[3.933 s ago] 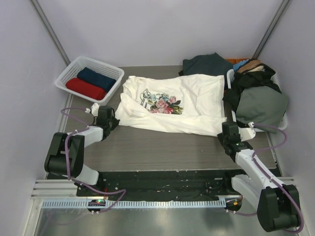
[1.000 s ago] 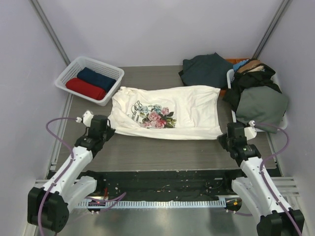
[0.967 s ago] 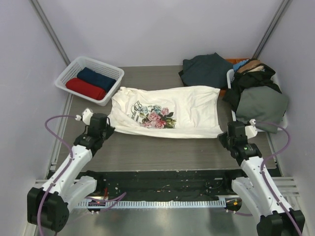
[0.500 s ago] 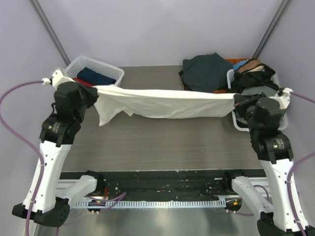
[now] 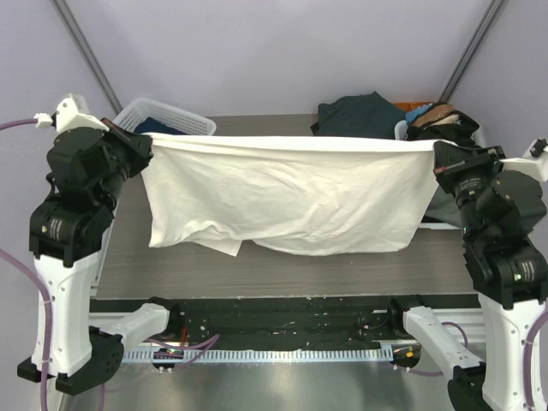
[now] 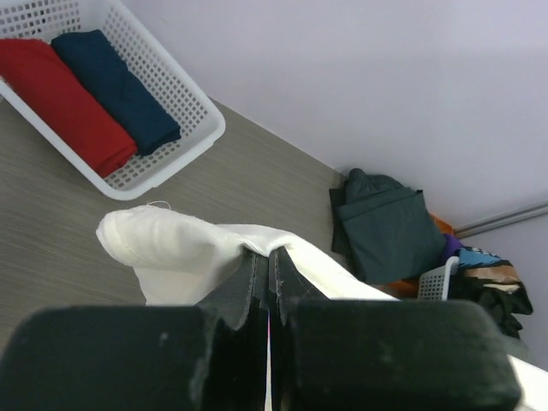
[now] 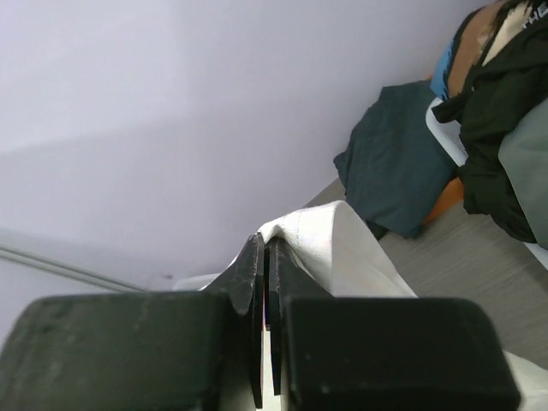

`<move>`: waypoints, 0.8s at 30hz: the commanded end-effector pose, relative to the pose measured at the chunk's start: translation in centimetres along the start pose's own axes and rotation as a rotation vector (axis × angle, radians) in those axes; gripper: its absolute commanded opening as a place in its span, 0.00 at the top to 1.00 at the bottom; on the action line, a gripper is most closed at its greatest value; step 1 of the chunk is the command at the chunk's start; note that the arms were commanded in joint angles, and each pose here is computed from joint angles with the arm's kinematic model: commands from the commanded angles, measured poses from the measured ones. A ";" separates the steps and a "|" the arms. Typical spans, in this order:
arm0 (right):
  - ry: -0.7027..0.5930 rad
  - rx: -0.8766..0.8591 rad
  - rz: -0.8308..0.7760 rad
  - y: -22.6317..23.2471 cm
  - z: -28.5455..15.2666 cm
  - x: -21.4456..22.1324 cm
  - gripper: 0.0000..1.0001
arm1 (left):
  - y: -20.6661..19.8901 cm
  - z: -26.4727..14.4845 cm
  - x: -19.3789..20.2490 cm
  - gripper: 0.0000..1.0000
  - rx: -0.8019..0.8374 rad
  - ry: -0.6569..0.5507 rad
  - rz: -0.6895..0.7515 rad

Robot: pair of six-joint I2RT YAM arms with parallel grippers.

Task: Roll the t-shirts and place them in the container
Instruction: Fold the T-shirt at the center of the board.

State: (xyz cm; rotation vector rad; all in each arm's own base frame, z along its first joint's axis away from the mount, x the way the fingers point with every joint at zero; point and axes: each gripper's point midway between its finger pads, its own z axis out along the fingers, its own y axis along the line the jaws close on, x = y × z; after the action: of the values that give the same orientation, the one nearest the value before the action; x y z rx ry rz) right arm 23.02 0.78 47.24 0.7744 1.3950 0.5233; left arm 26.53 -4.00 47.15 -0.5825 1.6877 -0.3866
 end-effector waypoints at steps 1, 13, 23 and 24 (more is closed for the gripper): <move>-0.009 0.135 -0.053 -2.2 4.1 1.2 0.99 | 0.2 4.5 0.9 1.00 -0.062 0.003 0.054; 0.014 0.005 0.044 5.6 14.2 -1.6 0.99 | -8.9 15.5 -5.8 1.00 0.165 -0.073 -0.063; 0.090 -0.194 0.212 5.6 18.9 -8.6 0.99 | -10.3 17.4 -12.6 1.00 0.427 -0.169 -0.225; 0.137 -0.186 0.223 4.4 19.6 -7.2 0.99 | -9.8 17.8 -12.0 1.00 0.419 -0.148 -0.229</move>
State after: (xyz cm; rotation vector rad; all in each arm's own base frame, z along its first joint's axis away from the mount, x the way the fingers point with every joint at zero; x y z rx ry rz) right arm 42.50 -4.71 54.05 0.8323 1.3955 0.7619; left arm 48.04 -7.49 54.94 -0.4874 1.5106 -0.7788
